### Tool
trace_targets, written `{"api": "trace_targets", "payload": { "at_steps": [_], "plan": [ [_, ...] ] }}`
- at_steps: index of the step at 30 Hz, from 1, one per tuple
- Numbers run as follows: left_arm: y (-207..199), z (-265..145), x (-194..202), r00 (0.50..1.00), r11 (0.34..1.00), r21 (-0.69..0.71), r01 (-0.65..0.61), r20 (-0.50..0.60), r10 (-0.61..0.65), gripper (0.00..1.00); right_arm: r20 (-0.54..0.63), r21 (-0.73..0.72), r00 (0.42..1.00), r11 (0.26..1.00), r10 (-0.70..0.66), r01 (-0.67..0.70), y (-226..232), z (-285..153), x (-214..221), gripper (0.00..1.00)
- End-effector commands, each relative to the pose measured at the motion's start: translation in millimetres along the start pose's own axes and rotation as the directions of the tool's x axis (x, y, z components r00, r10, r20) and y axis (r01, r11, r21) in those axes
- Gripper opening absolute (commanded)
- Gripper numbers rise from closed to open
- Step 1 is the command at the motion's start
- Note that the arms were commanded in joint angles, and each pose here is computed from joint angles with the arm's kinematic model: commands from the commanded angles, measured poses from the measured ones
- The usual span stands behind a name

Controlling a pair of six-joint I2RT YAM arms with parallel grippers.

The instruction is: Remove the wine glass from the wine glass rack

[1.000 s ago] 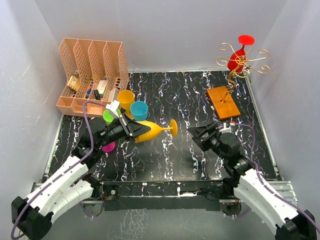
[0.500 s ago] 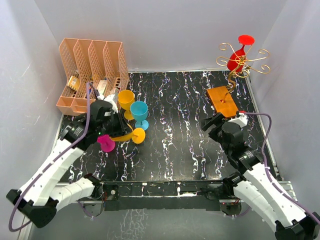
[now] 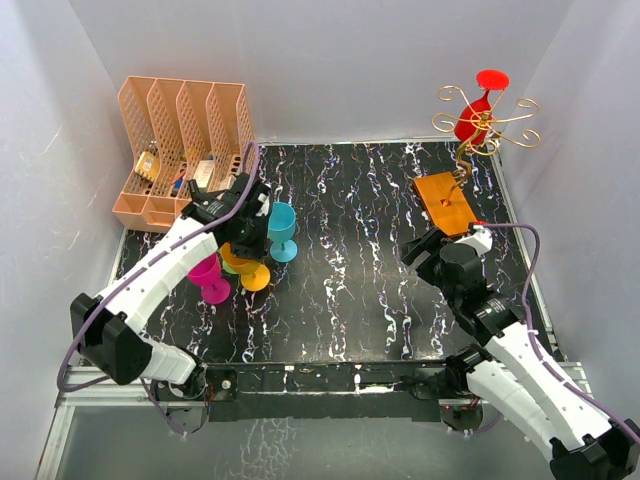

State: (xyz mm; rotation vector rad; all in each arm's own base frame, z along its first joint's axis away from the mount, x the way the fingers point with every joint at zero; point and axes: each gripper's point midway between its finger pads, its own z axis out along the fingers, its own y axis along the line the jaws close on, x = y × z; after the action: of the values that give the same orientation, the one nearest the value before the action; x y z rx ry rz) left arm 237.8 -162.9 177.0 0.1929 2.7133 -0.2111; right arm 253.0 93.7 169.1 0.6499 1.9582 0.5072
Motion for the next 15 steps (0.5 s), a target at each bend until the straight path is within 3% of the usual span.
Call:
{"api": "trace_targets", "payload": {
  "at_steps": [1,15],
  "plan": [
    [4.9,2.3,-13.8,0.998,0.997,-0.047,-0.057,0.016,0.057,0.00,0.067,-0.031,0.998,1.000,0.005,-0.002,9.0,-5.9,-17.5,0.82],
    [-11.4,30.0,-25.3,0.998,0.998,0.001,-0.069,0.000,0.069,0.00,0.042,-0.011,0.999,1.000,0.020,-0.020,2.9,-1.1,-8.4,0.82]
  ]
}}
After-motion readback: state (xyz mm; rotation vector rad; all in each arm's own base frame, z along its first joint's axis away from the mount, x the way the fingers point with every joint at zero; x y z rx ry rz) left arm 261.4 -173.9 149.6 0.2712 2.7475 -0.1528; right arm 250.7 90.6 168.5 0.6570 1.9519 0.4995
